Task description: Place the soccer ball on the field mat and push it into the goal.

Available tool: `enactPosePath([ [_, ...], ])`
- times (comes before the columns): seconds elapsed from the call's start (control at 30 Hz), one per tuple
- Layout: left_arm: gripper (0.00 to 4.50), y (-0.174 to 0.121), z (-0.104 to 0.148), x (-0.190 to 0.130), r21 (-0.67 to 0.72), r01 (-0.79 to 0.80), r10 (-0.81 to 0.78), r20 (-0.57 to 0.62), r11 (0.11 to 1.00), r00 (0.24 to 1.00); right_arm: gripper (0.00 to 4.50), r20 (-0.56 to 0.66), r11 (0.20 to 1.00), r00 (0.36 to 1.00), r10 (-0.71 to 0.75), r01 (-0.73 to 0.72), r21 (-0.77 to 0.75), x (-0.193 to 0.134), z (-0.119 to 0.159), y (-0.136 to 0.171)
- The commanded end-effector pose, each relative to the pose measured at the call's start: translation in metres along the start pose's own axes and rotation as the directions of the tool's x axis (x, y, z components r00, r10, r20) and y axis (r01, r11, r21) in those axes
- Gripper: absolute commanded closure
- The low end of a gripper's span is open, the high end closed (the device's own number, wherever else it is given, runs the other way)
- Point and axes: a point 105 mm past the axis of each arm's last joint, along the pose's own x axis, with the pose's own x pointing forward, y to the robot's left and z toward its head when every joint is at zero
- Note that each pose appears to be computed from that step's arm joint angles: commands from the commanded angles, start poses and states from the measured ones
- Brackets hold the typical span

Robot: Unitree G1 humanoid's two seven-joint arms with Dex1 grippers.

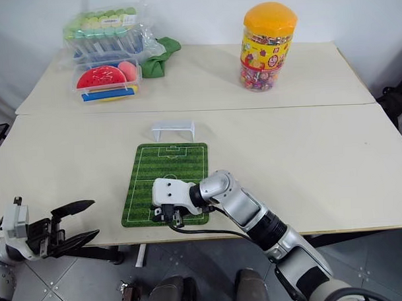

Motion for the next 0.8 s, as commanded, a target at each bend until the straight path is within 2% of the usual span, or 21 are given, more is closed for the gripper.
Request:
enactPosePath([
  [0.03,0.0,-0.012,0.009,0.0,0.047,0.126,-0.126,0.007,0.991,0.992,3.64,0.008,1.0,1.0,-0.008,0.008,-0.028,0.0,0.002,-0.004],
  [0.27,0.0,-0.011,0.01,0.002,0.063,0.121,-0.122,0.011,0.991,0.992,3.64,-0.002,1.0,1.0,0.009,-0.009,-0.028,-0.003,-0.005,-0.005],
  [0.33,0.0,-0.01,0.01,0.003,0.067,0.115,-0.116,0.013,0.991,0.993,2.94,-0.002,0.999,1.0,0.02,-0.02,-0.034,-0.002,-0.006,-0.003],
  [0.5,0.0,-0.009,0.01,0.004,0.072,0.108,-0.109,0.012,0.992,0.994,1.67,0.007,0.998,0.999,0.038,-0.038,-0.041,-0.002,-0.005,0.001],
  [0.8,0.0,-0.004,0.01,0.006,0.081,0.098,-0.099,0.01,0.992,0.995,1.67,0.026,0.998,0.999,0.021,-0.02,-0.053,-0.003,0.003,-0.004],
])
